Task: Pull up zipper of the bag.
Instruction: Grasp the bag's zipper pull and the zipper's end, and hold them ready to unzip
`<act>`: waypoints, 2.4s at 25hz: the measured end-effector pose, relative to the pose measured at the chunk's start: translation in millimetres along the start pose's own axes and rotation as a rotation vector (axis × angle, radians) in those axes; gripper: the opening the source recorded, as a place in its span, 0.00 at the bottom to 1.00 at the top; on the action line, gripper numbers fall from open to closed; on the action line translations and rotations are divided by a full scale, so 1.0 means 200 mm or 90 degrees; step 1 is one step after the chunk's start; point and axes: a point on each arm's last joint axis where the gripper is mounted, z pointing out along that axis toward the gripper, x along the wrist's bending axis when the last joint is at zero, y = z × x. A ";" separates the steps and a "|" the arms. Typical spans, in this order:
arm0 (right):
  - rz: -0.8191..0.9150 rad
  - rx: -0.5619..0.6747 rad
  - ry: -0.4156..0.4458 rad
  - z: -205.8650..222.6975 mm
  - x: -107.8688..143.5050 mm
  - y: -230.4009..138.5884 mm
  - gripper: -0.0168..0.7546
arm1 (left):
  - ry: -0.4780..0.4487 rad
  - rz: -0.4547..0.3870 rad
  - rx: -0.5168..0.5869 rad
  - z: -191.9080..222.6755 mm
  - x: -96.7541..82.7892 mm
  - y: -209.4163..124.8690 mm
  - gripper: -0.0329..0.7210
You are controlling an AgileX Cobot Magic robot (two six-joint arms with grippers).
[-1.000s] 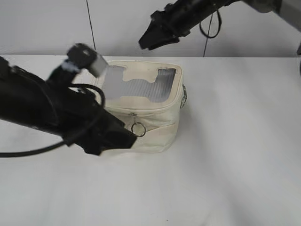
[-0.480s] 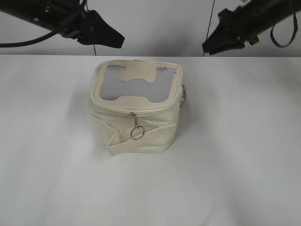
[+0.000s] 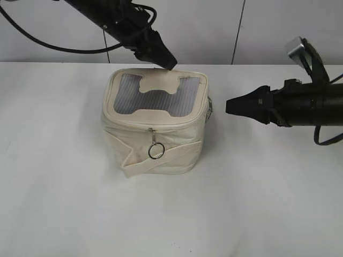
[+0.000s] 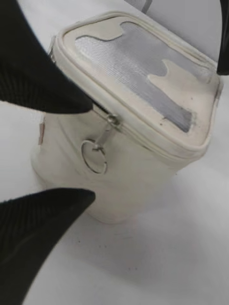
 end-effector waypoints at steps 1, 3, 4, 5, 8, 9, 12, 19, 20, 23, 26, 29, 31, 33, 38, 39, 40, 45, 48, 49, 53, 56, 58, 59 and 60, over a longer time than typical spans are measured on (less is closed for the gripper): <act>0.003 0.004 -0.002 0.00 -0.01 -0.04 0.63 | -0.008 -0.004 0.009 0.02 0.01 -0.01 0.57; 0.010 0.008 -0.006 0.00 -0.01 -0.08 0.70 | -0.027 -0.008 0.035 0.06 0.02 -0.05 0.57; 0.011 0.010 -0.007 -0.01 -0.01 -0.09 0.71 | -0.037 -0.013 0.052 0.08 0.03 -0.07 0.57; 0.011 0.009 -0.007 -0.01 -0.01 -0.09 0.72 | -0.045 -0.018 0.062 0.09 0.03 -0.09 0.57; 0.000 0.007 -0.007 0.00 -0.01 -0.09 0.72 | -0.045 -0.032 0.074 0.11 0.04 -0.10 0.56; -0.008 0.009 -0.008 0.00 0.00 -0.09 0.72 | -0.039 -0.038 0.079 0.11 0.04 -0.10 0.53; -0.047 0.026 -0.014 0.04 0.03 -0.11 0.72 | -0.032 -0.038 0.091 0.11 0.04 -0.11 0.25; -0.113 0.091 -0.038 0.19 0.08 -0.17 0.69 | -0.036 -0.040 0.091 0.11 0.04 -0.11 0.13; -0.119 0.094 -0.041 0.20 0.08 -0.17 0.69 | -0.036 -0.040 0.091 0.11 0.04 -0.11 0.13; -0.131 0.097 -0.059 0.23 0.07 -0.15 0.67 | -0.030 -0.042 0.089 0.11 0.05 -0.11 0.12; -0.141 0.093 -0.065 0.24 0.06 -0.12 0.64 | -0.023 -0.043 0.088 0.11 0.05 -0.11 0.12; -0.157 0.087 -0.078 0.25 0.06 -0.08 0.64 | -0.017 -0.043 0.090 0.11 0.06 -0.11 0.12; -0.163 0.085 -0.091 0.26 0.05 -0.07 0.64 | -0.013 -0.044 0.089 0.11 0.06 -0.11 0.11; -0.164 0.084 -0.097 0.26 0.05 -0.06 0.64 | -0.010 -0.045 0.088 0.11 0.06 -0.11 0.11; -0.175 0.113 -0.104 0.25 0.04 -0.08 0.64 | -0.011 -0.046 0.087 0.11 0.06 -0.11 0.11; -0.169 0.125 -0.116 0.24 0.04 -0.09 0.64 | -0.011 -0.047 0.087 0.11 0.06 -0.11 0.11; -0.166 0.139 -0.131 0.24 0.02 -0.09 0.64 | -0.011 -0.047 0.087 0.11 0.06 -0.11 0.11; -0.145 0.137 -0.168 0.22 -0.02 -0.07 0.64 | -0.013 -0.047 0.087 0.11 0.06 -0.11 0.11; -0.151 0.104 -0.174 0.23 -0.01 0.02 0.63 | -0.013 -0.048 0.087 0.11 0.06 -0.11 0.11; -0.153 0.092 -0.172 0.23 0.00 0.05 0.63 | -0.013 -0.048 0.087 0.11 0.06 -0.11 0.11; -0.161 0.059 -0.160 0.24 0.02 0.14 0.63 | -0.014 -0.048 0.087 0.11 0.06 -0.11 0.11; -0.154 0.065 -0.131 0.28 0.02 0.14 0.62 | -0.014 -0.048 0.087 0.11 0.06 -0.11 0.11; -0.143 0.075 -0.118 0.31 0.01 0.12 0.62 | -0.014 -0.048 0.087 0.11 0.06 -0.11 0.11; -0.142 0.077 -0.114 0.31 0.01 0.11 0.62 | -0.014 -0.048 0.087 0.11 0.06 -0.11 0.11; -0.141 0.078 -0.112 0.31 0.01 0.11 0.62 | -0.014 -0.048 0.087 0.11 0.06 -0.11 0.11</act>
